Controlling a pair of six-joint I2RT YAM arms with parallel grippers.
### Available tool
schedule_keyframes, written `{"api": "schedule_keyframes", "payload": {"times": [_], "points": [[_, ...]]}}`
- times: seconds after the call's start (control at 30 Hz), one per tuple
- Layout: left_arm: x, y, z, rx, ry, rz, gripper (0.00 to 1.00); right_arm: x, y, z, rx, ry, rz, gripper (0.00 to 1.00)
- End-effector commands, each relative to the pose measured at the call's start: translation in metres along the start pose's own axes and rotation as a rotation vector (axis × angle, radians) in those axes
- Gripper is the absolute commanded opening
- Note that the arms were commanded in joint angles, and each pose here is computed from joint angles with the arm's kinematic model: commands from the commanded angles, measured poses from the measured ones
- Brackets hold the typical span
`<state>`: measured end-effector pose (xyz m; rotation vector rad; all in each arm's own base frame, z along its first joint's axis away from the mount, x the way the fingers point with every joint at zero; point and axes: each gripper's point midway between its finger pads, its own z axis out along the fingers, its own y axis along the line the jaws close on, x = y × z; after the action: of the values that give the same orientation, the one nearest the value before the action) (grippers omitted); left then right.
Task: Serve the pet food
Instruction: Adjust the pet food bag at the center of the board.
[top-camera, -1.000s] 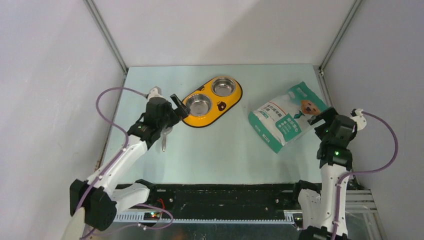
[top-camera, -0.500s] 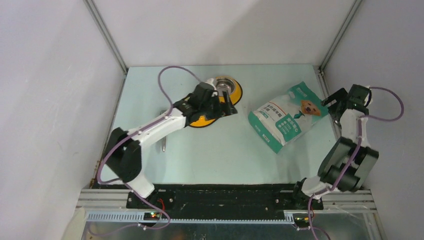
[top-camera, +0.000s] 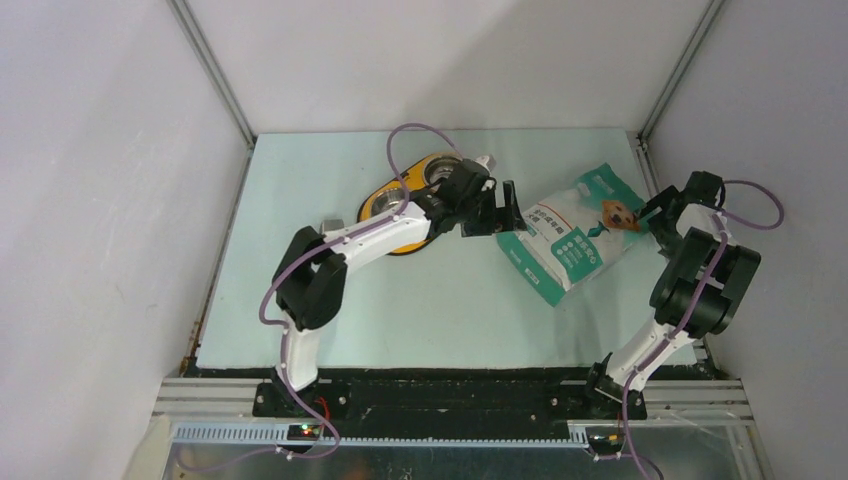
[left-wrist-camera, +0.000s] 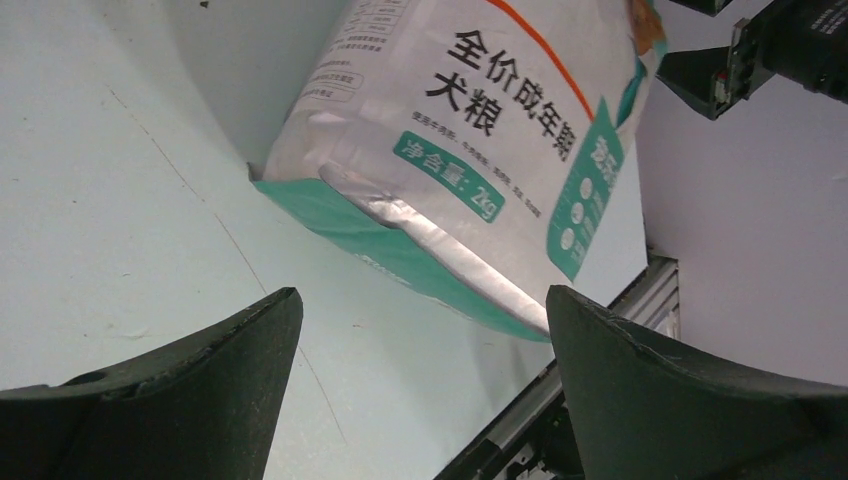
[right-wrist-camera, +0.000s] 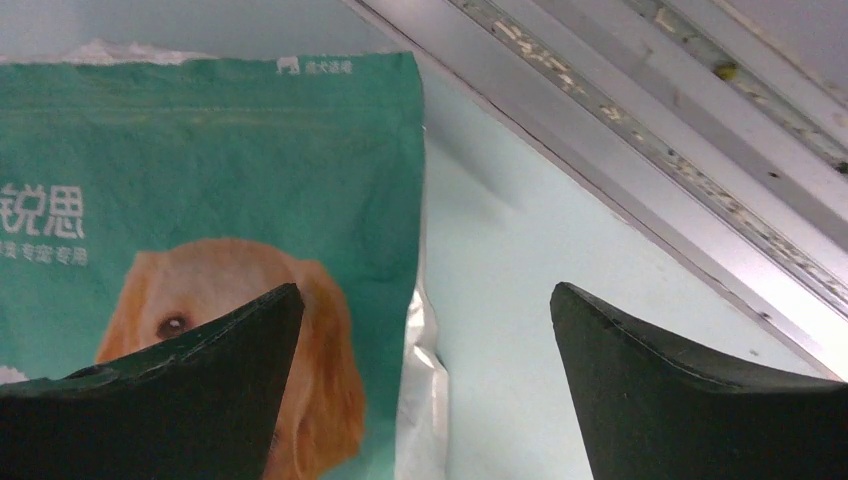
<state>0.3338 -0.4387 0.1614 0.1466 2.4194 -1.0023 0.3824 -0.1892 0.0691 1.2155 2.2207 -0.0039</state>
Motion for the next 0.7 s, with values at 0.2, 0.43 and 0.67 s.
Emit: {"api": "schedule_keyframes", "payload": {"times": [0.2,0.43,0.67], "points": [[-0.002,0.011,0.027,-0.055,0.010,-0.012,0.99,-0.031,0.038,0.016,-0.102,-0.110,0.135,0.97],[0.003,0.011,0.043,-0.033,0.032,-0.033,0.99,-0.013,0.042,0.032,-0.060,-0.078,0.175,0.95],[0.007,0.017,0.049,-0.046,0.045,-0.038,0.99,0.009,0.061,0.038,-0.130,-0.028,0.149,0.74]]}}
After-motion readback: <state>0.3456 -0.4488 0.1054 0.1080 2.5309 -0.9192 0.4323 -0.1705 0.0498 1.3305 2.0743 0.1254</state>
